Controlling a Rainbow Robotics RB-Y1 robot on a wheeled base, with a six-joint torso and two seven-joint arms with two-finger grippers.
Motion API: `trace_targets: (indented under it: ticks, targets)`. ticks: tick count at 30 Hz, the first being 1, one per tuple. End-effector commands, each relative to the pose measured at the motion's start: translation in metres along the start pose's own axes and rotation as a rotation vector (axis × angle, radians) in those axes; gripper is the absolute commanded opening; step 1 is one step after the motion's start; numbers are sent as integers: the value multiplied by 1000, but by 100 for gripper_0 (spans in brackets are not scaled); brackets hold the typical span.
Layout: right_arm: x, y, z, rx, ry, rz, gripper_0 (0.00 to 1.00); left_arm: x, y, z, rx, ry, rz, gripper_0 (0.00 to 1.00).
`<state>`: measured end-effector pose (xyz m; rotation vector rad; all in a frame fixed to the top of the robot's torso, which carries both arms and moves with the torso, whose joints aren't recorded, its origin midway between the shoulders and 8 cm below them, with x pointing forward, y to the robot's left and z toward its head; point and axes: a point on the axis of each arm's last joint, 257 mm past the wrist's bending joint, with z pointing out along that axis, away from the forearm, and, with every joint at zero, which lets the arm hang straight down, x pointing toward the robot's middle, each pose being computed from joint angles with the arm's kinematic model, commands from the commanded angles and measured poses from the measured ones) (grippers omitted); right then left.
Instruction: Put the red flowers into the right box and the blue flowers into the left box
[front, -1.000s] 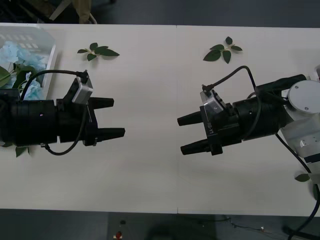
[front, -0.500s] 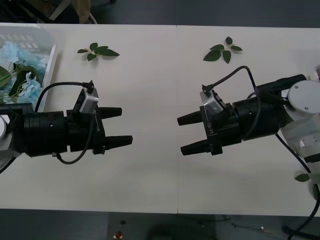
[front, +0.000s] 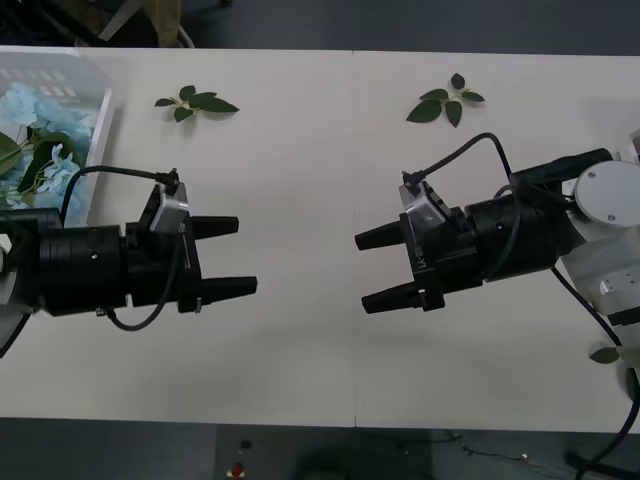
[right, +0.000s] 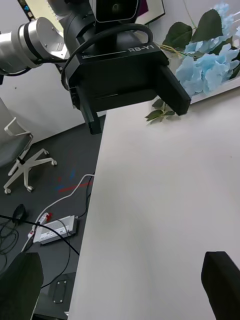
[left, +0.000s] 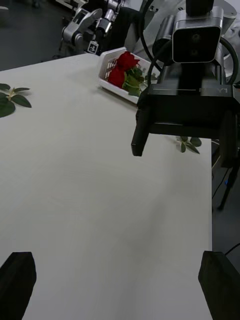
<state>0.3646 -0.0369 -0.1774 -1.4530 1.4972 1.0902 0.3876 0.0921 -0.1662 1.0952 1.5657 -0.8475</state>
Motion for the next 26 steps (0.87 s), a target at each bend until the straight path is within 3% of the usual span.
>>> trace_targets:
  ticks: [1, 26]
  targets:
    - [-23, -1, 6, -4, -27, -52, 93, -1, 2, -1, -13, 0, 29, 95]
    - [-23, -4, 6, 10, -27, -51, 93, -1, 2, -1, -13, 0, 29, 95]
